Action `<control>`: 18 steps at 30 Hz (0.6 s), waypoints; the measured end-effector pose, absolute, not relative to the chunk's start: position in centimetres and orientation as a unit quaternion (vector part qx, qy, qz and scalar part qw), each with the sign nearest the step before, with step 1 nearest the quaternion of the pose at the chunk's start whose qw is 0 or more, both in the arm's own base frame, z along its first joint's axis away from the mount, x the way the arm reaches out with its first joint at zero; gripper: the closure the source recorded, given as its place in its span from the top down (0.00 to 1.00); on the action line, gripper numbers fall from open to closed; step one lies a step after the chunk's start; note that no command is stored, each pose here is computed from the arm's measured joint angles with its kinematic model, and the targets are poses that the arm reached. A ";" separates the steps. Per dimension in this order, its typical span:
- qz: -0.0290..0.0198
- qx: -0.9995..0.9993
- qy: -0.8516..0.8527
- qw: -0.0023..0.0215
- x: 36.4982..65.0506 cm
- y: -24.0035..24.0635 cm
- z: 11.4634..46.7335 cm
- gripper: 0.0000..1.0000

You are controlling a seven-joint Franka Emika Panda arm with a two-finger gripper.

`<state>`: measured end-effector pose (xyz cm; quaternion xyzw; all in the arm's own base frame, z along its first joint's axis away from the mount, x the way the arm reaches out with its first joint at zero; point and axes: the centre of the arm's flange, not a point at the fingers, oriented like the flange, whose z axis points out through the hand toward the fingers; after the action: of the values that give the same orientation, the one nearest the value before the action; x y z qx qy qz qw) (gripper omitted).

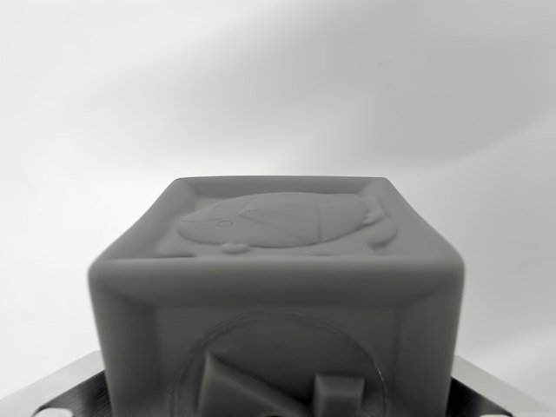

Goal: Destack cube

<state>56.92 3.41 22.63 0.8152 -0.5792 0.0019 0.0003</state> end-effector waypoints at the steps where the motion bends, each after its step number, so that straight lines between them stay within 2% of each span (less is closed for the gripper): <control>1: 0.002 0.813 -0.582 0.000 57.1 3.3 22.6 0.00; 18: 0.002 0.782 -0.623 0.000 59.4 1.3 21.6 0.00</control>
<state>59.39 1.31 21.62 0.7819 -0.6234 0.0025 0.0001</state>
